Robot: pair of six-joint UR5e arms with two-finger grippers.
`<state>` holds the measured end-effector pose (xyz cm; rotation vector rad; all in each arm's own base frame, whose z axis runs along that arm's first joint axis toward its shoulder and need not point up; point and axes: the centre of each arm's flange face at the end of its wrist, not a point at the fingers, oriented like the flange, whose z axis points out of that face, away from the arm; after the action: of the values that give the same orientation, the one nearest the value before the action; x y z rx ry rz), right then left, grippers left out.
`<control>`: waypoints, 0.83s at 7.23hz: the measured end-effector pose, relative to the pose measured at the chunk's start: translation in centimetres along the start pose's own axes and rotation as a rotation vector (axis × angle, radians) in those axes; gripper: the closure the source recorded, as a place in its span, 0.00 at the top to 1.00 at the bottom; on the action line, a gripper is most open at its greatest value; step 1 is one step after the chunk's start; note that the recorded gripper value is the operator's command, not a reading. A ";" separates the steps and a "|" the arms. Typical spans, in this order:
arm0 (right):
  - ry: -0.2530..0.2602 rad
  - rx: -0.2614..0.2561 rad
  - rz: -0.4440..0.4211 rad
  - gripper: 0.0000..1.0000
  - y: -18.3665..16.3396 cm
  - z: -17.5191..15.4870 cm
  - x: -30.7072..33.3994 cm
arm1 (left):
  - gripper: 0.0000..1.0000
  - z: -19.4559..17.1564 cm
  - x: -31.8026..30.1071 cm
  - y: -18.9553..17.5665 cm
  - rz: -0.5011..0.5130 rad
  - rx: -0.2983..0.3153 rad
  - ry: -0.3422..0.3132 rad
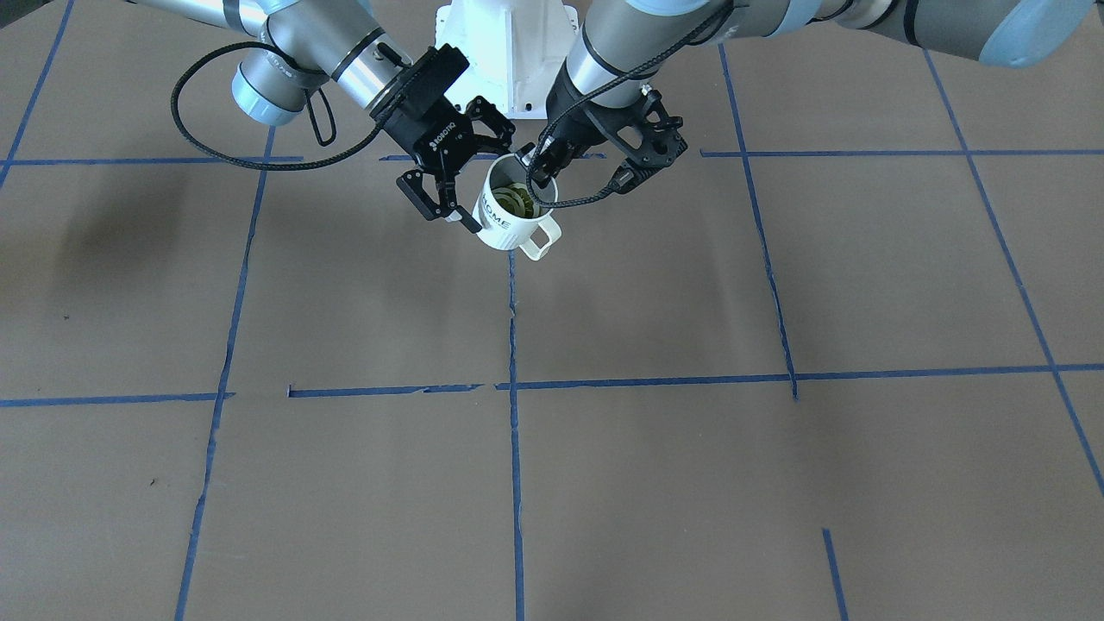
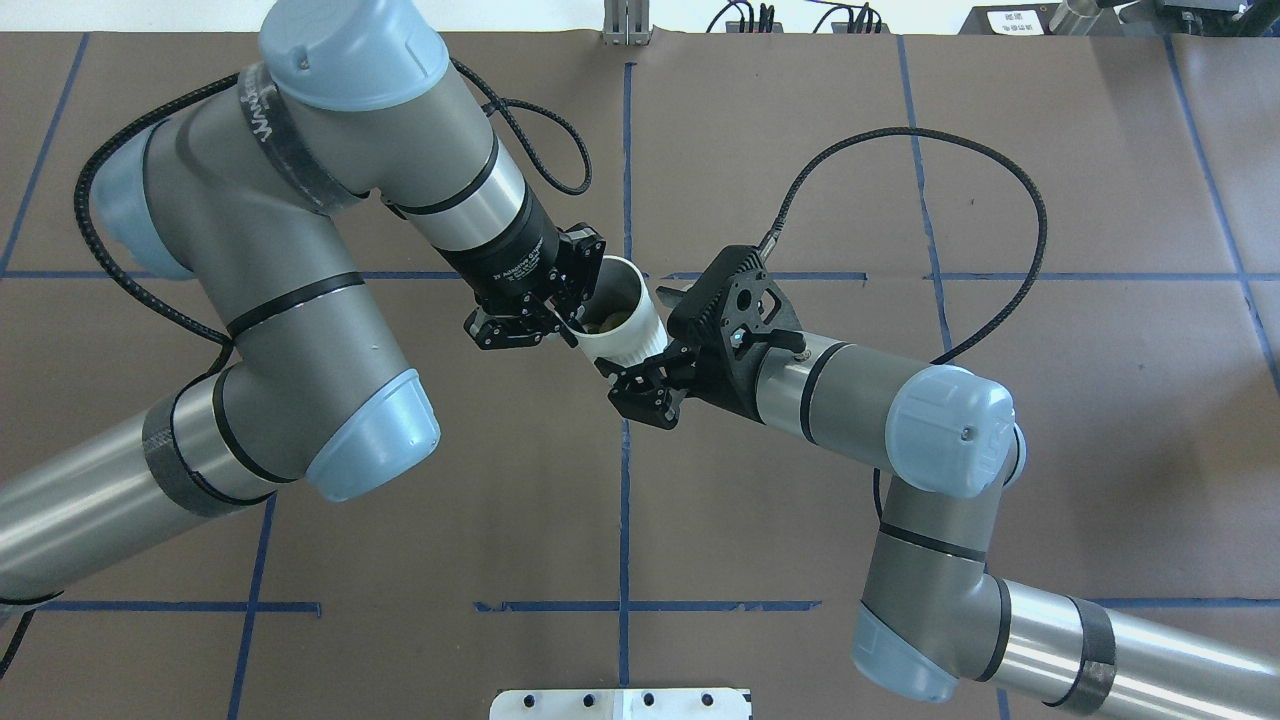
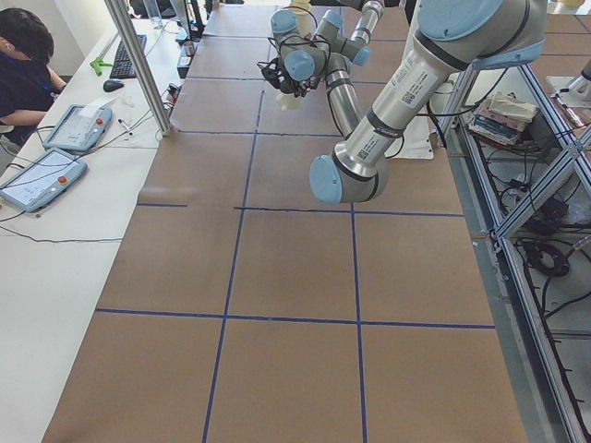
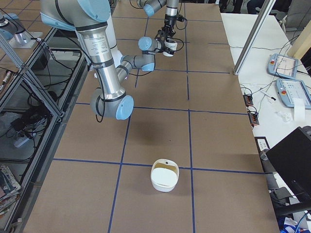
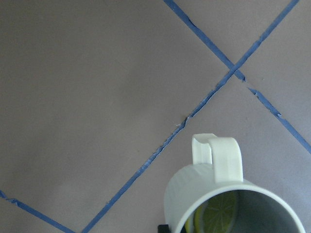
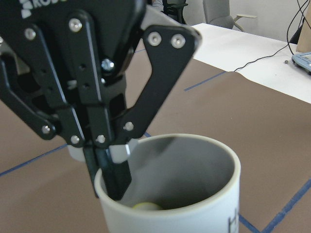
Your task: Left arm hands cup to right arm to dump lemon
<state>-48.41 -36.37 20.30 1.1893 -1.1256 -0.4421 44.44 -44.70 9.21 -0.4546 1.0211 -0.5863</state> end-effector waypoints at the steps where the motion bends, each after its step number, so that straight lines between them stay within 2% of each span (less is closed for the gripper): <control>1: 0.012 0.005 -0.003 1.00 0.1 0.1 -0.1 | 0.00 0.0 0.1 0.4 0.004 -0.007 0.006; 5: 0.024 0.006 -0.014 1.00 0.4 0.1 -0.2 | 0.00 -0.2 0.3 1.3 0.012 -0.019 0.019; 6: 0.024 0.006 -0.016 0.95 0.4 0.2 -0.3 | 0.02 -0.3 0.3 1.3 0.011 -0.021 0.020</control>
<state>-48.75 -36.11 20.53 1.2063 -1.0978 -0.4363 44.62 -43.88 8.09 -0.4625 1.0490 -0.5712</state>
